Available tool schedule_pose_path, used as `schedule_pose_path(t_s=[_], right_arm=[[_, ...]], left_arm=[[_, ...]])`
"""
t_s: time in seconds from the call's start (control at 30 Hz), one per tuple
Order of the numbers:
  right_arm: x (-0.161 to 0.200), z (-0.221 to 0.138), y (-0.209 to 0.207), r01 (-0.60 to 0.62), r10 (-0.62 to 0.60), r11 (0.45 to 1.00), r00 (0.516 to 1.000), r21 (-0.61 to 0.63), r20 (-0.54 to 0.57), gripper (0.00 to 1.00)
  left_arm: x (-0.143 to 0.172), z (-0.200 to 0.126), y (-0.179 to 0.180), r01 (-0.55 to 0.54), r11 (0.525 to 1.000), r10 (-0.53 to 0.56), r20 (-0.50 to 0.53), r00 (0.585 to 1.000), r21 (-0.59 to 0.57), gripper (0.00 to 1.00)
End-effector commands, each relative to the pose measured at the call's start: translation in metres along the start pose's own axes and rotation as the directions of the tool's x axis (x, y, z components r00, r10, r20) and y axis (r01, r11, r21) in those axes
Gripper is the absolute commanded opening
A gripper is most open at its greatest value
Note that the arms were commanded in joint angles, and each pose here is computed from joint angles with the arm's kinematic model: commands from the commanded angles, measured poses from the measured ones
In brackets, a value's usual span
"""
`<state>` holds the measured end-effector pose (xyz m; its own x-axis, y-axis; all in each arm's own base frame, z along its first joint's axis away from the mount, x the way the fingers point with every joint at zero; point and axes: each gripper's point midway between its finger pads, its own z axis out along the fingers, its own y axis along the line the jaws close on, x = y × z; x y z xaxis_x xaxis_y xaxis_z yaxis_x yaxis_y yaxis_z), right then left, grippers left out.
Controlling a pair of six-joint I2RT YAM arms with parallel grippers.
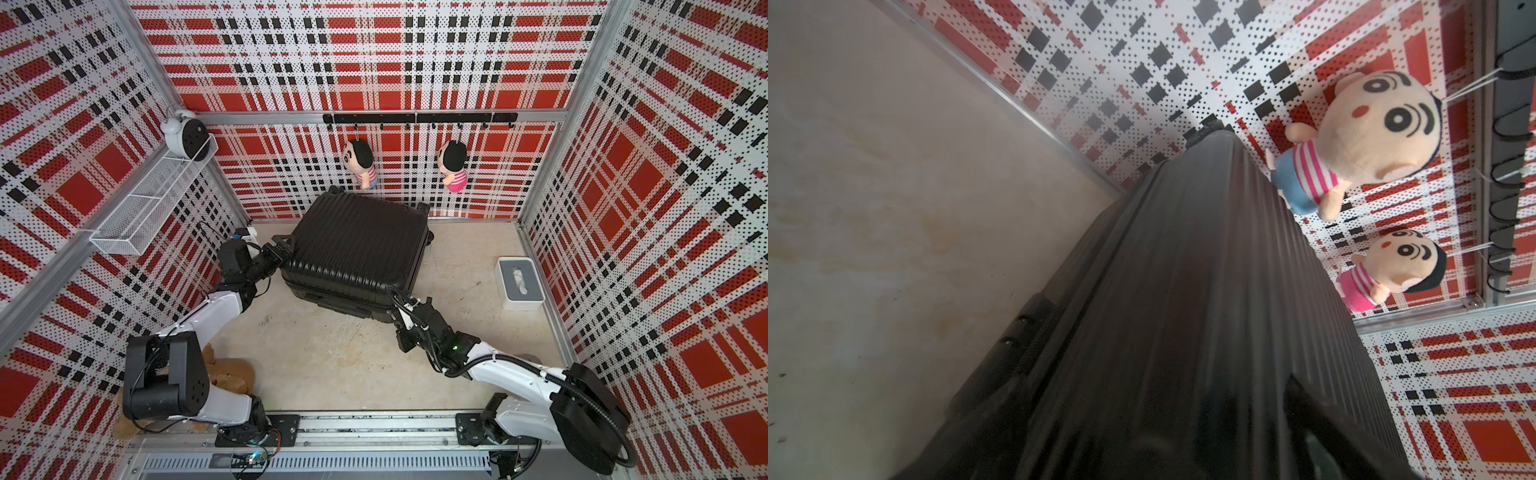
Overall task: Open the suitcase zippers
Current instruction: Adjust the suitcase at the center of the board.
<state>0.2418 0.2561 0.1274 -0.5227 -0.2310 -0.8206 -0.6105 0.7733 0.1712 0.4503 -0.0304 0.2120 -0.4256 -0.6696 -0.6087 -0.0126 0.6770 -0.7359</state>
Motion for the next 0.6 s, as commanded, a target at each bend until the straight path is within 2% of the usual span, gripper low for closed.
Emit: schedule_pose_path(t_s=[0.0, 0.23, 0.43, 0.57], right_arm=[[-0.003, -0.013, -0.001, 0.006, -0.006, 1.0, 1.0, 0.022, 0.002, 0.0], [-0.001, -0.031, -0.016, -0.002, 0.001, 0.995, 1.0, 0.097, 0.01, 0.0], [0.001, -0.045, -0.035, -0.021, 0.02, 0.984, 1.0, 0.176, 0.009, 0.0], [0.003, -0.052, -0.054, -0.057, 0.054, 0.972, 0.998, 0.23, 0.02, 0.0]], left_arm=[[0.027, -0.006, -0.011, -0.023, 0.999, 0.024, -0.049, 0.999, 0.031, 0.96], [0.079, -0.019, -0.037, -0.03, 0.996, 0.04, -0.118, 0.992, 0.085, 0.97], [0.111, -0.035, -0.065, -0.051, 0.992, 0.067, -0.147, 0.987, 0.114, 0.97], [0.151, -0.045, -0.093, -0.061, 0.983, 0.098, -0.216, 0.972, 0.173, 0.97]])
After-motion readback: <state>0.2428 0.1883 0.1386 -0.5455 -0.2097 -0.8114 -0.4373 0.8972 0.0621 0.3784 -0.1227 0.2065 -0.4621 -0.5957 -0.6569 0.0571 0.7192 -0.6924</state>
